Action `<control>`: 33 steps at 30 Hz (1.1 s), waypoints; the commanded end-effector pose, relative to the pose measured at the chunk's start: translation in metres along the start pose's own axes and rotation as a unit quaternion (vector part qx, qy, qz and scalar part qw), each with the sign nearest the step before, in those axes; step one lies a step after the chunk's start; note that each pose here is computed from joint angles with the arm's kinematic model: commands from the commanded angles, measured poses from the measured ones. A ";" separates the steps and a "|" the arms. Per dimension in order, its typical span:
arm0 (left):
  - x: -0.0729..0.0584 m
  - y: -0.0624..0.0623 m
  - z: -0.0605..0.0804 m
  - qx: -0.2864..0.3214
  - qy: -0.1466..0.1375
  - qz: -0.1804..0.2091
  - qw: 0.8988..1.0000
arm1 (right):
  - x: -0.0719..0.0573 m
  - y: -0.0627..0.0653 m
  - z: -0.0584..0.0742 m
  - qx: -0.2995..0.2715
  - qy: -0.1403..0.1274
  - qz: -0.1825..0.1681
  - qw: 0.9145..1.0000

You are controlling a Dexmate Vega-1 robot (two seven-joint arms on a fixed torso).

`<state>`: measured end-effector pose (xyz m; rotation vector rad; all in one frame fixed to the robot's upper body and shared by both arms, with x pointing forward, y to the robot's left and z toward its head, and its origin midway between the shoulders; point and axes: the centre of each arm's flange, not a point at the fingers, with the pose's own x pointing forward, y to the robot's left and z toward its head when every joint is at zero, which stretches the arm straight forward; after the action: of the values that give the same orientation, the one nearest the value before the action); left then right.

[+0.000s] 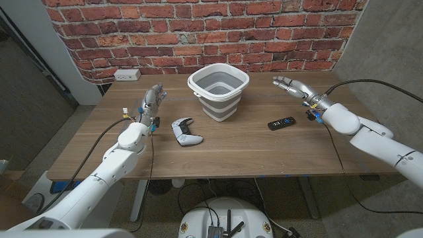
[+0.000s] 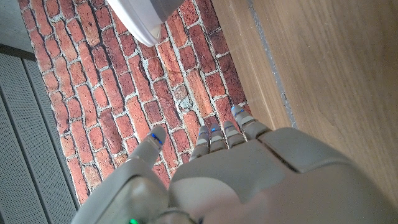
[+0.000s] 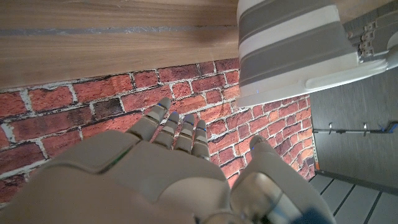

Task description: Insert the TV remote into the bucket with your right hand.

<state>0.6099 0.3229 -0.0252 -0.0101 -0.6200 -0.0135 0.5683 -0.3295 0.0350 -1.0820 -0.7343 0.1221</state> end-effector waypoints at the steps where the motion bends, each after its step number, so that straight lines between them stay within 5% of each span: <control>1: 0.001 0.003 0.002 0.000 0.003 0.005 1.000 | -0.004 -0.015 0.001 -0.097 -0.007 0.057 0.994; 7: 0.001 0.004 0.002 -0.006 -0.001 0.012 1.000 | -0.008 -0.018 -0.002 -0.121 -0.002 0.082 0.989; 19: 0.006 0.002 0.001 -0.005 -0.002 0.015 1.000 | -0.007 -0.030 0.008 -0.191 0.012 0.165 0.967; 33: 0.000 0.002 -0.003 -0.004 0.007 0.023 1.000 | -0.010 -0.040 0.014 -0.202 0.039 0.231 0.951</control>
<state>0.6130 0.3258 -0.0226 -0.0306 -0.6208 0.0175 0.5506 -0.3430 0.0556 -1.5497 -0.5286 0.2824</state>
